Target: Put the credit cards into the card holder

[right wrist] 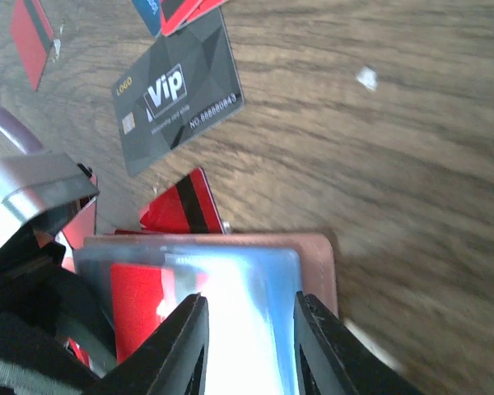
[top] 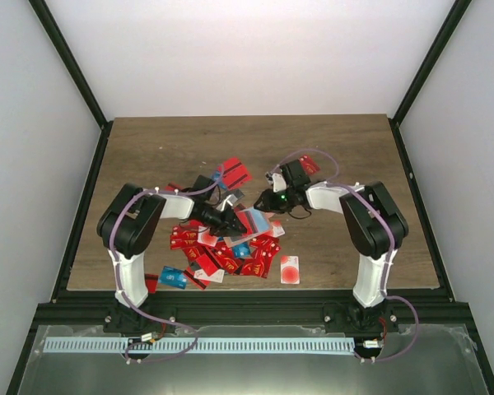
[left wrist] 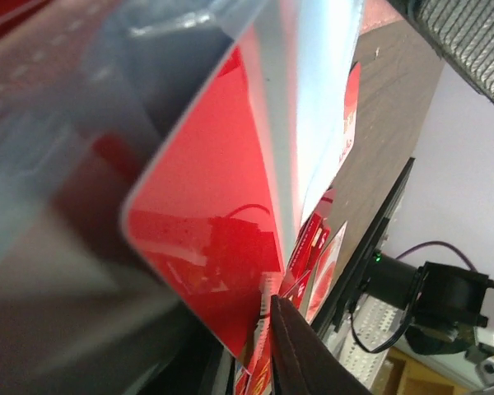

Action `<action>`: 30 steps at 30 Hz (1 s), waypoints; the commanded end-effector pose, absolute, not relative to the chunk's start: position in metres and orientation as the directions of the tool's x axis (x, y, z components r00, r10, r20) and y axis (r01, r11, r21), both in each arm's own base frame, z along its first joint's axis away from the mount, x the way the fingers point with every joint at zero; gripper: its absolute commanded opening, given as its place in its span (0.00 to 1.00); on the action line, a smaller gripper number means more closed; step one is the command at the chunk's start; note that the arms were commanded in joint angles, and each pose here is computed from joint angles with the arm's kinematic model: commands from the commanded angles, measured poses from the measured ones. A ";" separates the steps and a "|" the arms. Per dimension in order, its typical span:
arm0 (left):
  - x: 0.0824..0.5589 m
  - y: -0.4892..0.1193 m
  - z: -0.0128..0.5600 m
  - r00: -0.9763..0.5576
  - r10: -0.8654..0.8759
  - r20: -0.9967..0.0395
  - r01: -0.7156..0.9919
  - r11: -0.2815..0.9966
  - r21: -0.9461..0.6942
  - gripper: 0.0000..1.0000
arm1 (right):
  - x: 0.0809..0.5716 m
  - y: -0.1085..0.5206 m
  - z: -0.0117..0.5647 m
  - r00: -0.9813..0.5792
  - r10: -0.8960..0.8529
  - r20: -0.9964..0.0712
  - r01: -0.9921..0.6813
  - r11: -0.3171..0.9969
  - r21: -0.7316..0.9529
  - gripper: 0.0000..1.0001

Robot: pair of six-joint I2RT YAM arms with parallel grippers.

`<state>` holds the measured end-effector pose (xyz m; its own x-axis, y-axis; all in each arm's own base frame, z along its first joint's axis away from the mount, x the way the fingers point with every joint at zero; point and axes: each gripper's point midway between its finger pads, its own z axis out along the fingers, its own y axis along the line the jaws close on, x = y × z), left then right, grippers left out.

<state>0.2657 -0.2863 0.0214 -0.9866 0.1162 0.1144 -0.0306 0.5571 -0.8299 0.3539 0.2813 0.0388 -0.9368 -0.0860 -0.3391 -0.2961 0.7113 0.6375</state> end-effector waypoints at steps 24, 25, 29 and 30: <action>0.236 -0.230 0.005 -0.988 0.112 0.111 0.032 0.833 -0.552 0.53 | 0.288 0.255 0.012 -0.965 -0.072 -0.254 -0.211 0.785 0.582 0.22; 0.238 -0.226 0.007 -0.989 0.111 0.100 0.041 0.844 -0.535 0.55 | 0.288 0.255 0.012 -0.964 -0.072 -0.255 -0.211 0.787 0.579 0.22; 0.239 -0.219 0.009 -0.990 0.113 0.081 0.058 0.866 -0.496 0.60 | 0.290 0.255 0.015 -0.962 -0.071 -0.262 -0.215 0.788 0.576 0.21; 0.239 -0.218 0.009 -0.991 0.111 0.080 0.058 0.868 -0.493 0.61 | 0.290 0.255 0.015 -0.963 -0.072 -0.261 -0.216 0.788 0.577 0.21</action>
<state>0.2542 -0.2559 0.0378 -0.9902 0.1397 0.0052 0.1005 0.7371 -0.6683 0.2987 0.2616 0.0257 -0.9520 -0.0717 -0.2976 -0.2452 0.7605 0.6013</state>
